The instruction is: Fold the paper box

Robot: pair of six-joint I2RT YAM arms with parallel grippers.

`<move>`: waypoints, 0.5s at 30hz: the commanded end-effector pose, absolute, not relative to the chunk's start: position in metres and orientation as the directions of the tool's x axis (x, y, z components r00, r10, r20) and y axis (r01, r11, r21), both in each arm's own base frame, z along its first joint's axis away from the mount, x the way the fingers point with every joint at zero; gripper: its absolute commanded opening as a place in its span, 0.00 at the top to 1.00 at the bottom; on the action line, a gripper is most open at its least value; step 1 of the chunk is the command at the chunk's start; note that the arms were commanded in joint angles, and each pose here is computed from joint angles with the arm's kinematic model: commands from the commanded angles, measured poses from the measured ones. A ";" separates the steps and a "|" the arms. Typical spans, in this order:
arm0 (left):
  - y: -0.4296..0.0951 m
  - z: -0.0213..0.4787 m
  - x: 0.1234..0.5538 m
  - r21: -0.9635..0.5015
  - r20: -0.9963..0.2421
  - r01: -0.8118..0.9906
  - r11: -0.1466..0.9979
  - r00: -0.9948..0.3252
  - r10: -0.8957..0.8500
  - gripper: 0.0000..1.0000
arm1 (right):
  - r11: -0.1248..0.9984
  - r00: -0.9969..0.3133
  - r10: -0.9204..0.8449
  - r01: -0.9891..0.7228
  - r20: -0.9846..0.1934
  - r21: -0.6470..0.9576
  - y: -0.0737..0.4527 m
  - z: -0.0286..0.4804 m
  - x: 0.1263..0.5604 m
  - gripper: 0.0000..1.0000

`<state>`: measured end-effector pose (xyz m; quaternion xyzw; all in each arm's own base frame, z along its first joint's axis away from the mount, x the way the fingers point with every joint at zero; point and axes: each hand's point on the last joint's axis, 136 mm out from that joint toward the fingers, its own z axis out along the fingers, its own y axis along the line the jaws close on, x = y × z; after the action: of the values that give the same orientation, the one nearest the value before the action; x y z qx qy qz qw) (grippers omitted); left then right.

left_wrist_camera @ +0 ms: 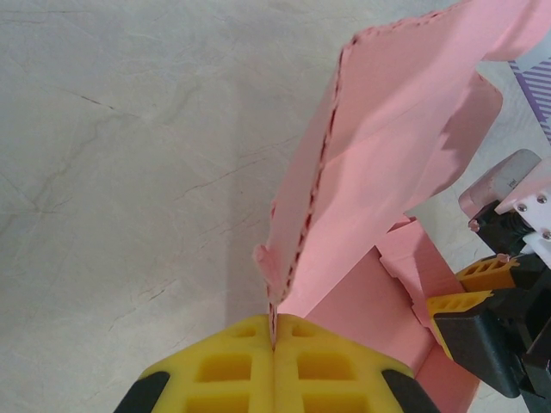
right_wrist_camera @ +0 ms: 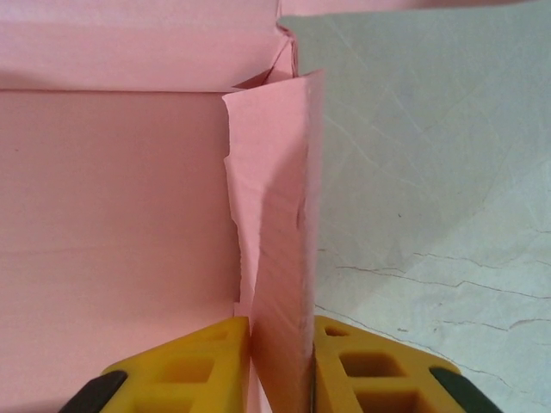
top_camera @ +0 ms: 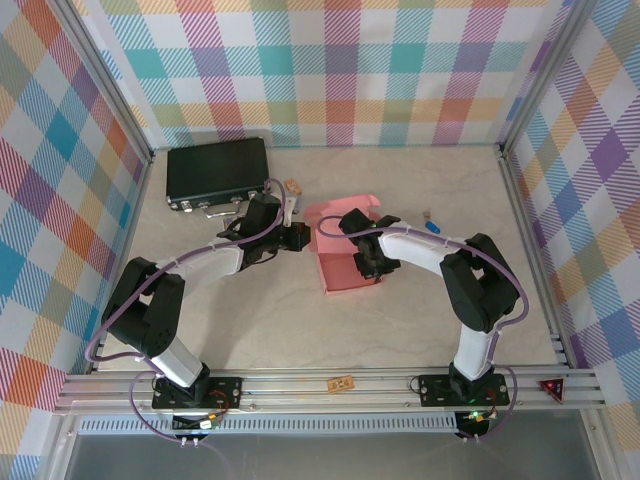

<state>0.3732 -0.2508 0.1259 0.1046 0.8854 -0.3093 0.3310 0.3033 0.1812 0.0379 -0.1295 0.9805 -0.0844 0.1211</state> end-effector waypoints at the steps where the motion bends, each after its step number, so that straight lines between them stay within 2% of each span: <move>1: -0.252 0.139 0.378 -0.469 -0.681 0.417 0.778 -0.732 -0.018 1.00 | 0.941 -0.942 -0.288 -0.245 -0.171 -0.234 0.169 0.037 0.294 0.77; 15: -0.253 0.142 0.382 -0.461 -0.688 0.426 0.779 -0.726 -0.010 1.00 | 0.924 -0.950 -0.281 -0.229 -0.136 -0.306 0.156 0.029 0.286 0.82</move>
<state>0.3713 -0.2524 0.1258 0.1089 0.8848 -0.3131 0.3275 0.3012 0.1746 0.0360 -0.1298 0.9792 -0.1003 0.1191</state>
